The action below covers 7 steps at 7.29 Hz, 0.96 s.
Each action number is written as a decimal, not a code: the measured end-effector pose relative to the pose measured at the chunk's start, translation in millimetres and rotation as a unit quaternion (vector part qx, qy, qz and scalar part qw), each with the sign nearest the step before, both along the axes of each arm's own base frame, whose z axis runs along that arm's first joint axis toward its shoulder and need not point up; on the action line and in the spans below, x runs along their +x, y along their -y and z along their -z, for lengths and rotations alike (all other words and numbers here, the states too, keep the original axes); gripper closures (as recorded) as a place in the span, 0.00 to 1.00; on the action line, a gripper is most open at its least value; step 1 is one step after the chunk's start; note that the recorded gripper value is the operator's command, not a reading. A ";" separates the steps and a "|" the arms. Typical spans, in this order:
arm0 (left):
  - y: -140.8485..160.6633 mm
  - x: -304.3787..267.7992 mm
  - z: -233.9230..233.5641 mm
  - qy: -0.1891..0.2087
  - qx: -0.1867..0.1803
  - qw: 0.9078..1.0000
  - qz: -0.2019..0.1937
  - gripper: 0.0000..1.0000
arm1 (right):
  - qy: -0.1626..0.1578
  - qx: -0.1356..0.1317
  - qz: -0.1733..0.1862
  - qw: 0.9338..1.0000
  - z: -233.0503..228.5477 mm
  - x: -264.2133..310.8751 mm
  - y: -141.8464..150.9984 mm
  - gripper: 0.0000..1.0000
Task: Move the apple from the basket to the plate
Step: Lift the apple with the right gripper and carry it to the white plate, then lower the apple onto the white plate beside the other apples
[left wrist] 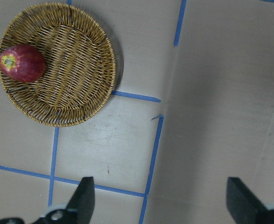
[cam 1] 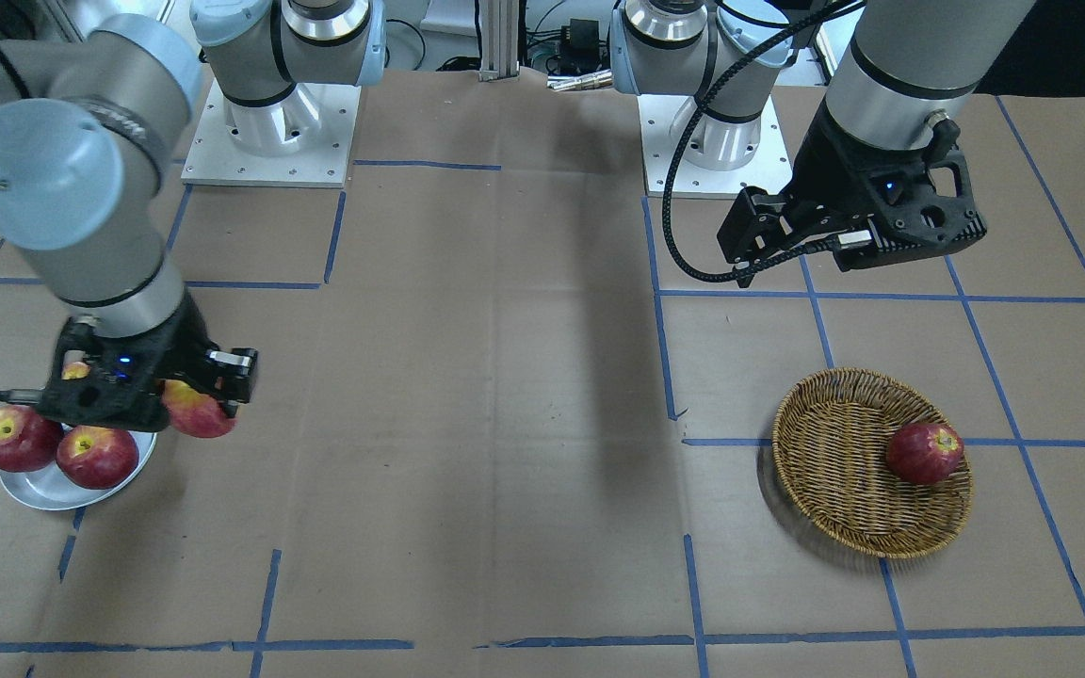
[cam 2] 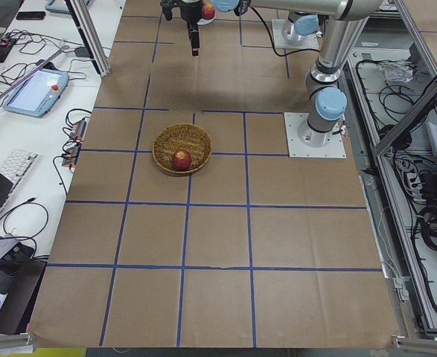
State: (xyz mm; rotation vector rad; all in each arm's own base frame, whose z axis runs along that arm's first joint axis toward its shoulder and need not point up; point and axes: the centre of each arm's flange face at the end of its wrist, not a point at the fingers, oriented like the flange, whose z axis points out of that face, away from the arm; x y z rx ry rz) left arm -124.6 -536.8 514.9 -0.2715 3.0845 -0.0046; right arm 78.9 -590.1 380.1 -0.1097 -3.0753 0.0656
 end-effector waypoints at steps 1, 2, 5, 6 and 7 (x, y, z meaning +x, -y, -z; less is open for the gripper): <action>0.3 0.8 -0.8 0.000 -0.001 1.000 -0.001 0.01 | -0.002 0.004 -0.008 1.000 -5.9 -48.0 -0.5 0.47; 0.6 1.9 -1.4 0.000 -0.001 1.000 -0.002 0.01 | -0.003 0.010 -0.016 1.000 -6.0 -87.3 -3.0 0.47; 2.3 2.9 0.0 0.000 0.000 1.000 -0.003 0.01 | 0.007 0.030 -0.042 0.999 29.9 -190.1 -24.0 0.48; 2.1 3.0 -0.3 0.000 0.000 1.000 -0.003 0.01 | 0.006 0.024 -0.046 0.999 47.9 -203.8 -31.2 0.48; 2.0 3.0 0.0 0.000 0.000 1.000 -0.003 0.01 | 0.004 0.017 -0.049 0.999 63.3 -208.5 -35.7 0.48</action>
